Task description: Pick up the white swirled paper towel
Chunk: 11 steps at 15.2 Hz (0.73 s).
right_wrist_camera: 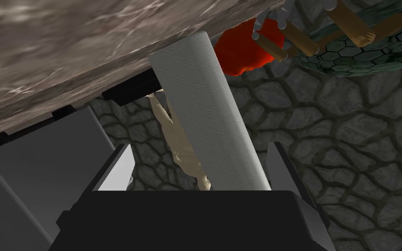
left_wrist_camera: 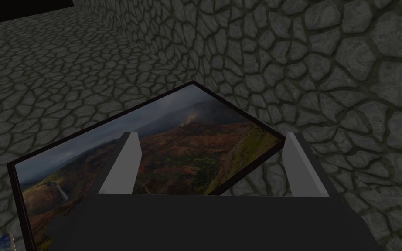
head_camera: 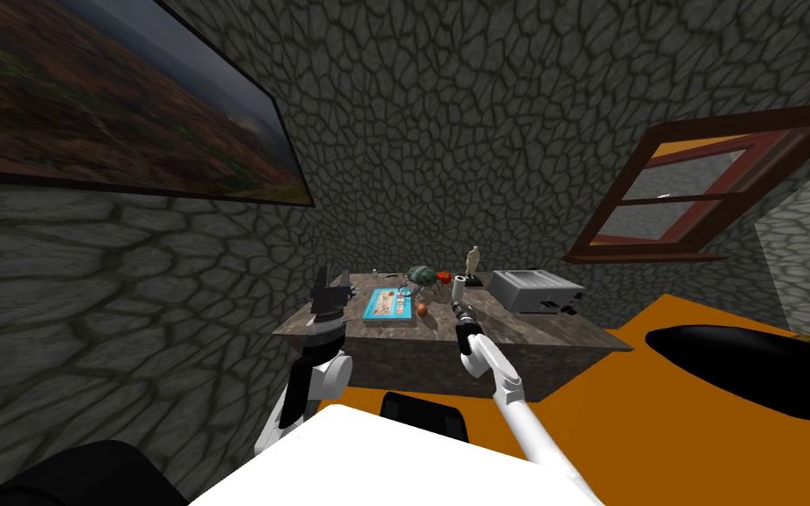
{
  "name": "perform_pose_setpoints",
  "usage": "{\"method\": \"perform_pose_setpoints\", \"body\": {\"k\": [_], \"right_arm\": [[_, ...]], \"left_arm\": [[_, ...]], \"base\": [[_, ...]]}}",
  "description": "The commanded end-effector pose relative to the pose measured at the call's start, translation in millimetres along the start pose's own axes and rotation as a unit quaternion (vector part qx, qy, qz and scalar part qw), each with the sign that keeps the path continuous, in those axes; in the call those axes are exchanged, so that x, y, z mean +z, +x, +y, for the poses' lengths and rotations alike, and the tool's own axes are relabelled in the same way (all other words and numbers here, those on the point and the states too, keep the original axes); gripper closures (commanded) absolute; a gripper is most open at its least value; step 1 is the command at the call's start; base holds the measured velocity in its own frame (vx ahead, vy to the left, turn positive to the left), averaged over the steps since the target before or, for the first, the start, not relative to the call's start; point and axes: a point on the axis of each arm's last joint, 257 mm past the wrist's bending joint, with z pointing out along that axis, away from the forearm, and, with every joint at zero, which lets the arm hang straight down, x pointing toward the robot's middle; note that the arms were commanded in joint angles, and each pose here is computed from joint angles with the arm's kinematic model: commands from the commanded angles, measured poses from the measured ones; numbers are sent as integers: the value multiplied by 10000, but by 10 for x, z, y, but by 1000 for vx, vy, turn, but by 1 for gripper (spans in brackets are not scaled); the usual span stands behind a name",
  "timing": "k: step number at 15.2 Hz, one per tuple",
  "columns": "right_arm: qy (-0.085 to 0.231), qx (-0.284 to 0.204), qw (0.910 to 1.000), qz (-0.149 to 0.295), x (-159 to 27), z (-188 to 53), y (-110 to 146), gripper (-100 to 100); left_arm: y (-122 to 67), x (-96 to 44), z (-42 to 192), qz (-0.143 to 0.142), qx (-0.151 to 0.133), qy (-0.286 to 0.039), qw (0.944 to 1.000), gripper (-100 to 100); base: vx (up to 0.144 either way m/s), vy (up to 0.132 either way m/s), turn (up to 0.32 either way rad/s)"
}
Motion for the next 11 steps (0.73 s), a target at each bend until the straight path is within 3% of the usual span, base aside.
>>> {"method": "perform_pose_setpoints", "body": {"k": [1,11], "right_arm": [[244,-299,9992,-39,48,-111,16,-100],[911,-1298,9868,-324,219,-262,-44,-100]], "left_arm": [[0,0,0,0,0,0,10000,0],[0,0,0,0,0,0,10000,0]], "base": [[12,17,38],[10,12,28]]}}
